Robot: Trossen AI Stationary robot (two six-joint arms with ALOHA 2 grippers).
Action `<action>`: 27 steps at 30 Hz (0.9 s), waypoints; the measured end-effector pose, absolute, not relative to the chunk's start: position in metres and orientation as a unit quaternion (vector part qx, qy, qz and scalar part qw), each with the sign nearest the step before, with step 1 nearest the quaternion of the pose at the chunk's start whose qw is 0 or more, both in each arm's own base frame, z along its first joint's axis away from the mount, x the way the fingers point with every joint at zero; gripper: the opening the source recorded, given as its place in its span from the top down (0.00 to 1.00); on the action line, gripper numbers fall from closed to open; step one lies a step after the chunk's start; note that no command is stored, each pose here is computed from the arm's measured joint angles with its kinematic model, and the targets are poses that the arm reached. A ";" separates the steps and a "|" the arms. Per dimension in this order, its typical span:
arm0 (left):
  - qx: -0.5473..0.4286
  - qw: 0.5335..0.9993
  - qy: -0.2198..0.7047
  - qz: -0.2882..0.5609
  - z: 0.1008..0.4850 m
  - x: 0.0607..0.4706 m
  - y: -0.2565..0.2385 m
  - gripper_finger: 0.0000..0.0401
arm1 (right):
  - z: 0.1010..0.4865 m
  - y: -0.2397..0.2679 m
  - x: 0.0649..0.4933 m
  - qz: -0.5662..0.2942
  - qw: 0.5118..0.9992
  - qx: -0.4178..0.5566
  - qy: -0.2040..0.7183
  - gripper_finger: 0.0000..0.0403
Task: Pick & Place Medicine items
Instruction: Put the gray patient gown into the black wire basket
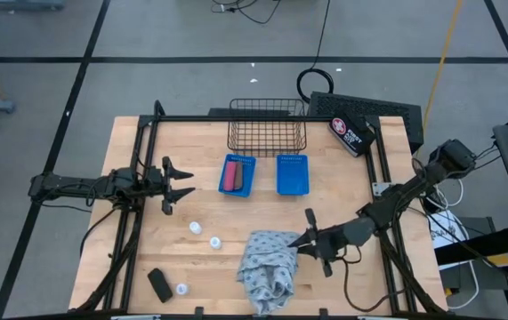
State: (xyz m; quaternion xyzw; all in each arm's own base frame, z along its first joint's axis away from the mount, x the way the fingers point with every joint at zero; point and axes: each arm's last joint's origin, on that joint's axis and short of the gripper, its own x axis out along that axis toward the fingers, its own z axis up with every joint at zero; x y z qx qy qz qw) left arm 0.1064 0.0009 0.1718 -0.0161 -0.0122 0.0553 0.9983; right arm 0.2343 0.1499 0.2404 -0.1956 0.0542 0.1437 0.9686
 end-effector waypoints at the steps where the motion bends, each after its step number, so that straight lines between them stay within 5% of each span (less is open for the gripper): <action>1: -0.016 0.998 -0.012 0.055 0.172 0.106 0.001 0.44 | 0.242 0.150 0.235 0.137 0.970 -0.197 0.047 0.96; 15: -0.016 0.998 -0.012 0.055 0.172 0.106 0.001 0.44 | 0.303 0.117 0.206 -0.033 0.983 -0.174 -0.052 0.96; 27: -0.016 0.998 -0.013 0.055 0.172 0.106 0.001 0.44 | 0.306 0.082 0.210 -0.139 0.970 -0.200 -0.014 0.96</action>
